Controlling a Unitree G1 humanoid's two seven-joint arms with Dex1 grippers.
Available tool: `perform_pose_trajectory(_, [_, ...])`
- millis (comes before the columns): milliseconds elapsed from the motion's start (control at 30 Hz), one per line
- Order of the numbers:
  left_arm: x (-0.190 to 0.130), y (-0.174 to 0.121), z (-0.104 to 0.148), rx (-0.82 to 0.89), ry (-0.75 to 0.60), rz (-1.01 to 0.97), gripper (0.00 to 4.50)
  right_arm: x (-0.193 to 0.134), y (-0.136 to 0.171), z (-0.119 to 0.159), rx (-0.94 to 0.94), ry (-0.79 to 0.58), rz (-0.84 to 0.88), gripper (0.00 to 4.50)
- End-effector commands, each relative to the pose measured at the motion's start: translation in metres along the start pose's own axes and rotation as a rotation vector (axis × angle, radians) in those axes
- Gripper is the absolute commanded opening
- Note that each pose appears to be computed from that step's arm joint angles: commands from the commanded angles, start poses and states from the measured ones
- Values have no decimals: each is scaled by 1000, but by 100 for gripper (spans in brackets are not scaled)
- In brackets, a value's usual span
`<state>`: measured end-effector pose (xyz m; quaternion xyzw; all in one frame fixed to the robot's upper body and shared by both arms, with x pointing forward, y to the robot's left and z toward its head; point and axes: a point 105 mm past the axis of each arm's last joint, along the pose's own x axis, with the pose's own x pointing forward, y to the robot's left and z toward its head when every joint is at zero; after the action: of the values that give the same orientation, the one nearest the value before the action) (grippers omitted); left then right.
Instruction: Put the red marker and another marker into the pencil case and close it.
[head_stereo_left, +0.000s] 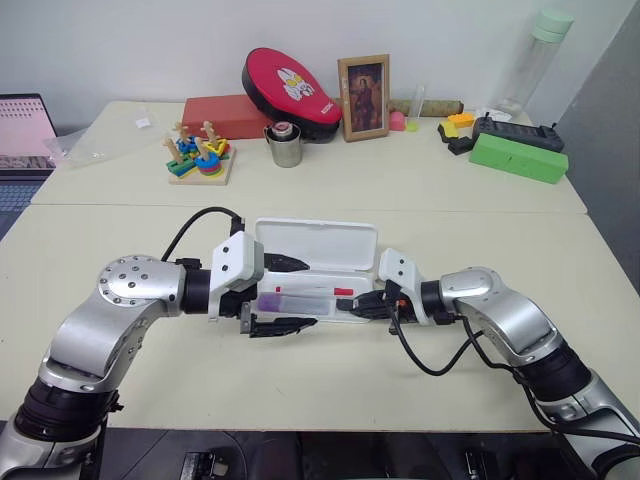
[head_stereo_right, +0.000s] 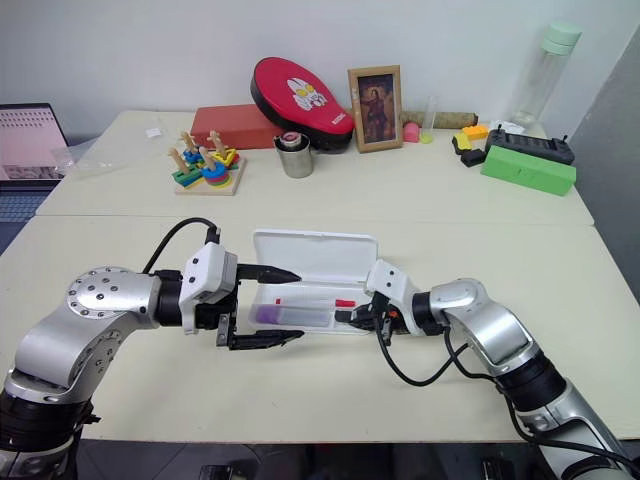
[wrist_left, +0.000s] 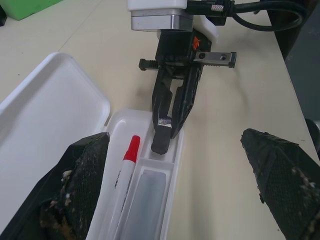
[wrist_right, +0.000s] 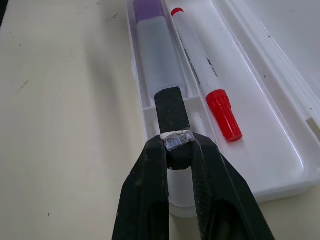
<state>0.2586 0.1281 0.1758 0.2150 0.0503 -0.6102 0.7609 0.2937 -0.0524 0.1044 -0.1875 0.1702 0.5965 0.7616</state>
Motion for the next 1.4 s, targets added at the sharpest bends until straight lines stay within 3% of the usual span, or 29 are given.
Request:
perform_pose_trajectory(33, [2, -1, 8, 48, -17, 0, 450, -3, -2, 10, -30, -34, -14, 171])
perform_pose_trajectory(233, [2, 0, 7, 44, -19, 12, 450, -6, -1, 17, -43, -66, -5, 314])
perform_pose_trajectory(367, [-13, 13, 13, -5, -50, 120, 450, -19, 3, 52, -45, -227, 31, 417])
perform_pose_trajectory(400, [-19, 16, 16, -23, -69, 156, 450, -24, 0, 64, -41, -285, 29, 436])
perform_pose_trajectory(500, [-36, 23, 21, -77, -120, 254, 450, -35, -20, 97, -12, -420, -50, 436])
perform_pose_trajectory(633, [-57, 26, 21, -127, -150, 368, 450, -40, -50, 127, 23, -503, -157, 365])
perform_pose_trajectory(867, [-74, 28, 27, -158, -194, 467, 450, -13, -106, 128, 96, -355, -376, 177])
perform_pose_trajectory(1000, [-74, 25, 28, -165, -192, 475, 450, 0, -109, 119, 75, -276, -384, 76])
perform_pose_trajectory(1100, [-74, 23, 29, -165, -193, 477, 450, 8, -92, 113, 16, -238, -291, 12])
perform_pose_trajectory(1400, [-77, 19, 36, -164, -210, 440, 450, 15, -28, 94, -148, -170, -12, 3])
